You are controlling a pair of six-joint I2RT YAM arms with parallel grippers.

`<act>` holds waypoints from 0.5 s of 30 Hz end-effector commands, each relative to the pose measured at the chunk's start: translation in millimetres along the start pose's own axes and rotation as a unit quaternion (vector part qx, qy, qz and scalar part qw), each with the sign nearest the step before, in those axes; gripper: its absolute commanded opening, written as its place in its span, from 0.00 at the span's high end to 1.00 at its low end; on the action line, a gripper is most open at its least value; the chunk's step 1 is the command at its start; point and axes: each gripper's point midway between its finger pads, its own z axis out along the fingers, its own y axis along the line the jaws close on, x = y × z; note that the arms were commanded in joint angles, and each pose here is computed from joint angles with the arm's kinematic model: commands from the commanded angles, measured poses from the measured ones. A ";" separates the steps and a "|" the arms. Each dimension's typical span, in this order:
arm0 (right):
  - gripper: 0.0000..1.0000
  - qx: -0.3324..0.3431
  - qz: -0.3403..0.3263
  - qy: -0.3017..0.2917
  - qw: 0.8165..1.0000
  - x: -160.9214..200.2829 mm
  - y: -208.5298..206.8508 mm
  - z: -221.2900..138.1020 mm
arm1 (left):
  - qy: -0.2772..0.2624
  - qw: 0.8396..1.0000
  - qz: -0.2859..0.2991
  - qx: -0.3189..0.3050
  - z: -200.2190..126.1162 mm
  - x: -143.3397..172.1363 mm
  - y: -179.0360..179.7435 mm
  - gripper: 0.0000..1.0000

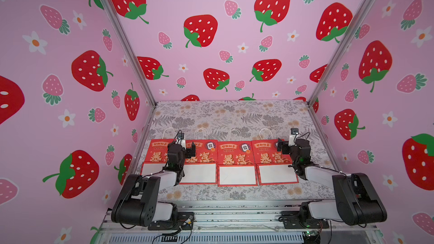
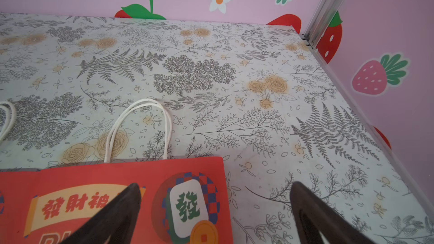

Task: Put away the paper bag
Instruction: Reset both arms

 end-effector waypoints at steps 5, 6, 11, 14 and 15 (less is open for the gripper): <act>0.01 0.002 0.025 -0.038 0.999 -12.4 -12.4 -2.0 | -0.037 0.999 -0.002 0.011 10.3 -21.8 -1.9 0.01; 0.01 0.000 0.027 -0.038 0.999 -12.0 -13.2 -2.2 | -0.035 0.999 -0.002 0.011 11.2 -21.9 -1.9 0.01; 0.01 -0.027 0.023 -0.021 0.999 -9.7 -4.5 0.0 | -0.034 0.999 -0.004 0.013 11.3 -21.4 -1.6 0.01; 0.01 -0.037 0.018 -0.008 0.999 -9.5 -0.4 5.1 | -0.031 0.999 -0.004 0.013 12.1 -21.1 -1.7 0.01; 0.01 -0.024 0.021 -0.009 0.999 -9.7 -5.0 6.6 | -0.030 0.999 -0.003 0.014 12.5 -21.2 -2.3 0.01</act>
